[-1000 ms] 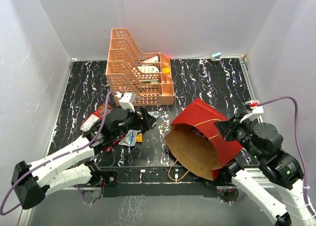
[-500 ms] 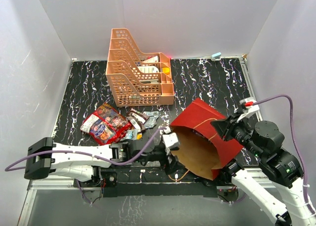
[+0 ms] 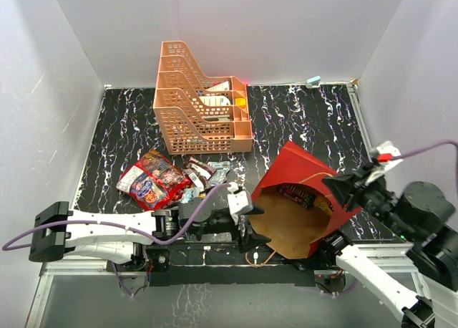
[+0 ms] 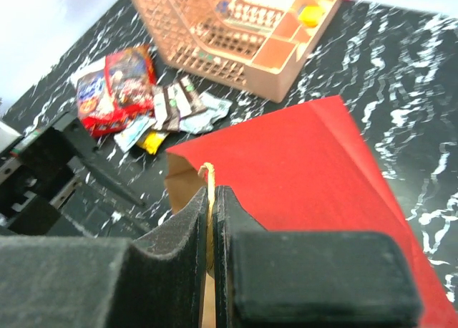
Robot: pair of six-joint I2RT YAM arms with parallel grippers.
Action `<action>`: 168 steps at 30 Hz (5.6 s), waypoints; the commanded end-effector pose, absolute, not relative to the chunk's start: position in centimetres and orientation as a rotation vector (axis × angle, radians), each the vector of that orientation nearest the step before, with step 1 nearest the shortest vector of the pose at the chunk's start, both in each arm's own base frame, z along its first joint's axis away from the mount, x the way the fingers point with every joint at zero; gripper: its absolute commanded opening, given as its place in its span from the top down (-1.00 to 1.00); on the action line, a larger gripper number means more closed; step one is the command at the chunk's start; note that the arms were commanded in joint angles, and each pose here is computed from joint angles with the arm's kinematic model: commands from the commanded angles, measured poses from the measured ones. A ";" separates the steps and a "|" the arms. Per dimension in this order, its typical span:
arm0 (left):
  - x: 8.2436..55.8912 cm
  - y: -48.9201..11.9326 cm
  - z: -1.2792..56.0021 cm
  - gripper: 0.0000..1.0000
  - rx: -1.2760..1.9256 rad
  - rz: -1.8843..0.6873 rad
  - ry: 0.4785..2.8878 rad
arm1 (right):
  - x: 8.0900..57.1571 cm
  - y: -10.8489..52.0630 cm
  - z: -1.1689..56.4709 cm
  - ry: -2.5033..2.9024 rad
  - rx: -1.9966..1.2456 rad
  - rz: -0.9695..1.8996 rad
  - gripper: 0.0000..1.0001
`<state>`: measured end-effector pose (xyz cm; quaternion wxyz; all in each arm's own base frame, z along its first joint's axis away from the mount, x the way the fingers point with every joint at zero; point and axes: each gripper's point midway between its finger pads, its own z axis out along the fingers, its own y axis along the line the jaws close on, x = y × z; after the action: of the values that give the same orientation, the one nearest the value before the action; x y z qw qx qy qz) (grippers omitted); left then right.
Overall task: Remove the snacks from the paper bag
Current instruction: Take out the snack from the paper bag.
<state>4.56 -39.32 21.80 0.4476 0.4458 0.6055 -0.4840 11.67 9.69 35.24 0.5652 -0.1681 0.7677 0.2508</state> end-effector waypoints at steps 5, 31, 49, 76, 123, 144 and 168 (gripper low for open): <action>3.3 -37.0 25.0 -0.64 1.046 -1.303 1.423 | 9.3 5.4 38.3 1.667 -0.237 0.544 0.85; 7.4 -45.8 17.3 -0.01 1.549 -0.546 1.217 | 13.4 11.1 40.1 1.615 -0.306 0.687 0.85; 15.9 -51.2 7.3 -0.18 1.678 -0.399 1.329 | 12.6 12.4 39.4 1.599 -0.371 0.758 0.85; 14.4 -48.1 8.9 -0.21 1.547 -0.525 1.413 | 14.8 11.5 37.6 1.660 -0.202 0.699 0.85; 15.6 -48.2 4.7 0.85 1.564 -0.525 1.745 | 15.6 10.6 35.2 1.695 -0.131 0.648 0.85; 9.8 -43.1 17.0 1.00 1.430 -0.706 1.649 | 16.9 8.1 32.6 1.679 0.111 0.588 0.85; 21.9 -20.7 23.0 1.00 0.289 -0.089 1.862 | 16.6 5.1 31.8 1.630 0.304 0.549 0.85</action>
<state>17.93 -26.32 25.02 0.5827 0.2599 0.7584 -0.1330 16.33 5.40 30.93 0.6312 0.1127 0.7307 0.2344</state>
